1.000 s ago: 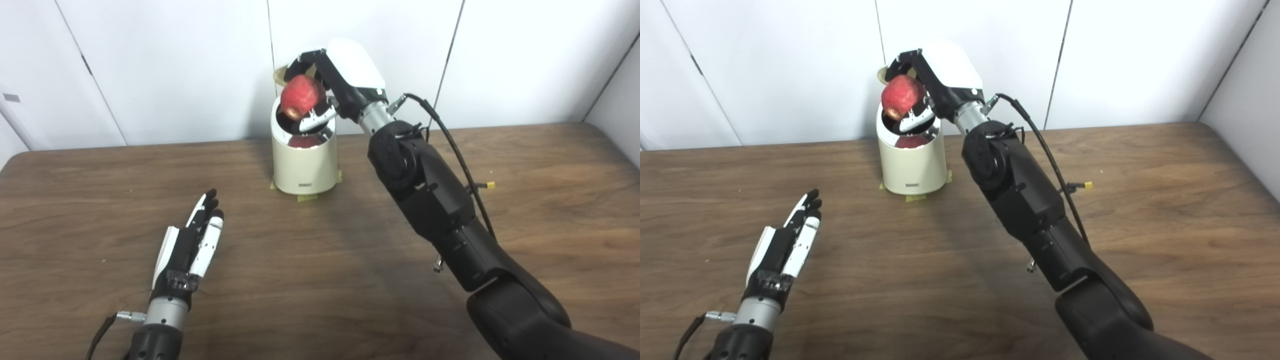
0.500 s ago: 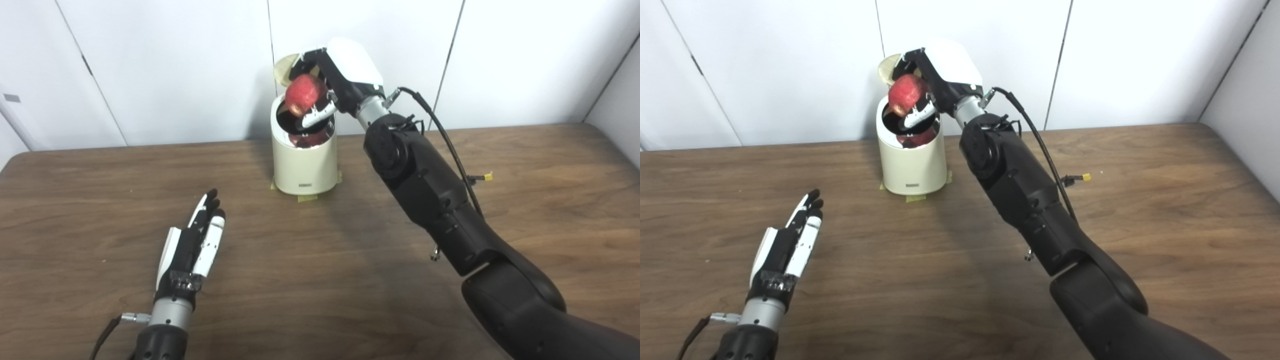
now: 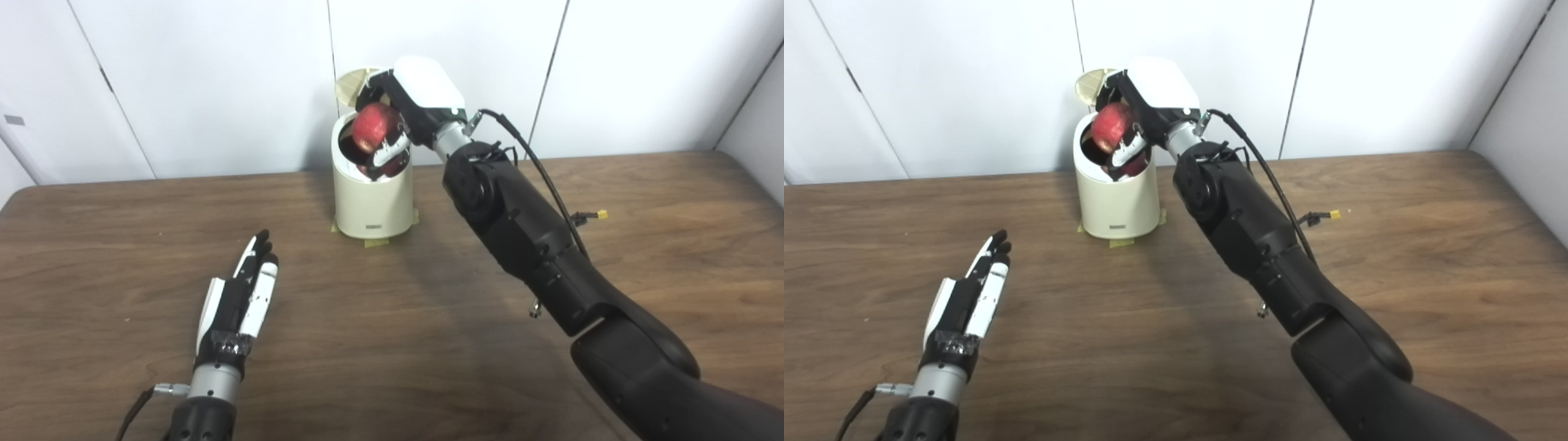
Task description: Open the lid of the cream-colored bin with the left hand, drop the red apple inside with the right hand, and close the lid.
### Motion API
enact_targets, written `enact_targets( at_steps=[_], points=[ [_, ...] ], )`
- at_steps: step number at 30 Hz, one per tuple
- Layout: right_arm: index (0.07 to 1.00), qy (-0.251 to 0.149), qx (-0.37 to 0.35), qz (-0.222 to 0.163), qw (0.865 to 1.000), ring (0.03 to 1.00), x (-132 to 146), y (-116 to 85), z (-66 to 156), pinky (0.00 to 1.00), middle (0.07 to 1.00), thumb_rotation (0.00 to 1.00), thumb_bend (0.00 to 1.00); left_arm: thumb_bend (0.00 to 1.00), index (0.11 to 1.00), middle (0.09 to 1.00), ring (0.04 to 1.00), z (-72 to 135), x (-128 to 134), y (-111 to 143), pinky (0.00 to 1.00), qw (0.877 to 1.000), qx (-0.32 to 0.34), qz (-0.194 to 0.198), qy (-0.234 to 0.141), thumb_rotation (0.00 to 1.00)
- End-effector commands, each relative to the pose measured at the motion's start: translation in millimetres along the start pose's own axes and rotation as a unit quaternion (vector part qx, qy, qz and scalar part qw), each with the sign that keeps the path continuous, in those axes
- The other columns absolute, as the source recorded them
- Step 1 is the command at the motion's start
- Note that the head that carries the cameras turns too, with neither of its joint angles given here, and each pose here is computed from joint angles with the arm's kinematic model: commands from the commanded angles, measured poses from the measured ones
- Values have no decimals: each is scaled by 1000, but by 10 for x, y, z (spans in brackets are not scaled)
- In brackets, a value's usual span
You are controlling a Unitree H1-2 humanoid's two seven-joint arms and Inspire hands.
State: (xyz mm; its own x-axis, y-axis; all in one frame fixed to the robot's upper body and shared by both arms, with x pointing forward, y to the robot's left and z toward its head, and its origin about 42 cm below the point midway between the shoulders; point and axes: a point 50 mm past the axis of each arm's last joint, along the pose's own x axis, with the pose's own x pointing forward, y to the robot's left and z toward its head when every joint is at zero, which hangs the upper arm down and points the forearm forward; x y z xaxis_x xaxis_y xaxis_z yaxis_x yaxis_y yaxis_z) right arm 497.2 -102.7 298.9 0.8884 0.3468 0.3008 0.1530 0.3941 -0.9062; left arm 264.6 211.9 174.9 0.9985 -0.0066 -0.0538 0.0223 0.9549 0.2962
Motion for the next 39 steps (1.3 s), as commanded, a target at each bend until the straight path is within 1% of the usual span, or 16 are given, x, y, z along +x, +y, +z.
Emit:
enact_targets(
  at_steps=[1, 3, 6, 7, 8, 9, 11, 15, 22, 28, 31, 33, 34, 35, 37, 39],
  points=[
    [508, -21, -17, -44, 999, 454, 151, -342, 113, 361, 444, 7, 530, 360, 1000, 969, 975, 180, 35, 42, 974, 999, -3, 13, -47, 960],
    [496, -19, -18, -40, 999, 526, 144, -343, 108, 439, 572, 118, 526, 359, 1000, 969, 974, 181, 39, 35, 973, 999, -5, 13, -47, 957],
    [494, -16, -14, -31, 999, 606, 132, -352, 104, 572, 633, 143, 525, 360, 1000, 975, 980, 180, 45, 27, 979, 999, -3, 12, -48, 958],
    [495, -15, -13, -27, 999, 646, 129, -356, 101, 645, 667, 146, 525, 361, 999, 971, 975, 179, 48, 26, 976, 999, -2, 12, -48, 957],
    [574, -14, -13, -24, 1000, 675, 127, -359, 100, 690, 695, 169, 724, 363, 999, 969, 971, 178, 49, 25, 973, 999, -1, 12, -48, 955],
    [615, -12, -13, -20, 1000, 691, 124, -362, 100, 714, 710, 181, 827, 365, 999, 967, 969, 180, 49, 25, 971, 999, 0, 13, -48, 954],
    [682, -7, -15, -12, 1000, 759, 119, -366, 101, 767, 783, 215, 919, 366, 999, 963, 964, 183, 48, 25, 971, 999, 2, 13, -47, 950],
    [749, 0, -22, -3, 1000, 843, 110, -370, 106, 810, 854, 240, 963, 364, 995, 960, 966, 182, 46, 21, 979, 999, 5, 13, -49, 948],
    [762, 1, -20, 2, 1000, 850, 99, -372, 106, 823, 854, 246, 975, 355, 995, 963, 967, 189, 37, 20, 970, 999, 6, 12, -51, 946],
    [736, 1, -17, -2, 1000, 829, 95, -376, 102, 802, 836, 238, 964, 356, 994, 961, 971, 189, 38, 18, 981, 999, 6, 12, -49, 937],
    [673, -10, 1, -27, 1000, 746, 70, -410, 101, 677, 768, 209, 939, 358, 997, 963, 970, 187, 41, 15, 980, 999, 4, 13, -49, 933],
    [605, -20, 23, -50, 998, 615, 39, -447, 99, 540, 658, 86, 870, 362, 997, 962, 967, 184, 45, 14, 973, 999, 2, 14, -48, 927],
    [568, -26, 33, -63, 997, 511, 15, -473, 93, 464, 582, 44, 697, 366, 996, 962, 968, 183, 46, 15, 977, 999, 2, 14, -48, 925],
    [552, -29, 38, -71, 996, 445, 0, -489, 89, 381, 532, 17, 578, 368, 995, 962, 969, 181, 49, 16, 979, 999, 2, 14, -48, 929],
    [541, -29, 61, -92, 993, 408, -50, -539, 73, 338, 505, 4, 517, 369, 995, 961, 970, 178, 53, 21, 984, 999, 5, 15, -47, 934],
    [516, -19, 84, -113, 990, 404, -110, -599, 44, 335, 499, 0, 503, 362, 996, 960, 968, 175, 55, 26, 980, 999, 7, 15, -49, 940]
  ],
)
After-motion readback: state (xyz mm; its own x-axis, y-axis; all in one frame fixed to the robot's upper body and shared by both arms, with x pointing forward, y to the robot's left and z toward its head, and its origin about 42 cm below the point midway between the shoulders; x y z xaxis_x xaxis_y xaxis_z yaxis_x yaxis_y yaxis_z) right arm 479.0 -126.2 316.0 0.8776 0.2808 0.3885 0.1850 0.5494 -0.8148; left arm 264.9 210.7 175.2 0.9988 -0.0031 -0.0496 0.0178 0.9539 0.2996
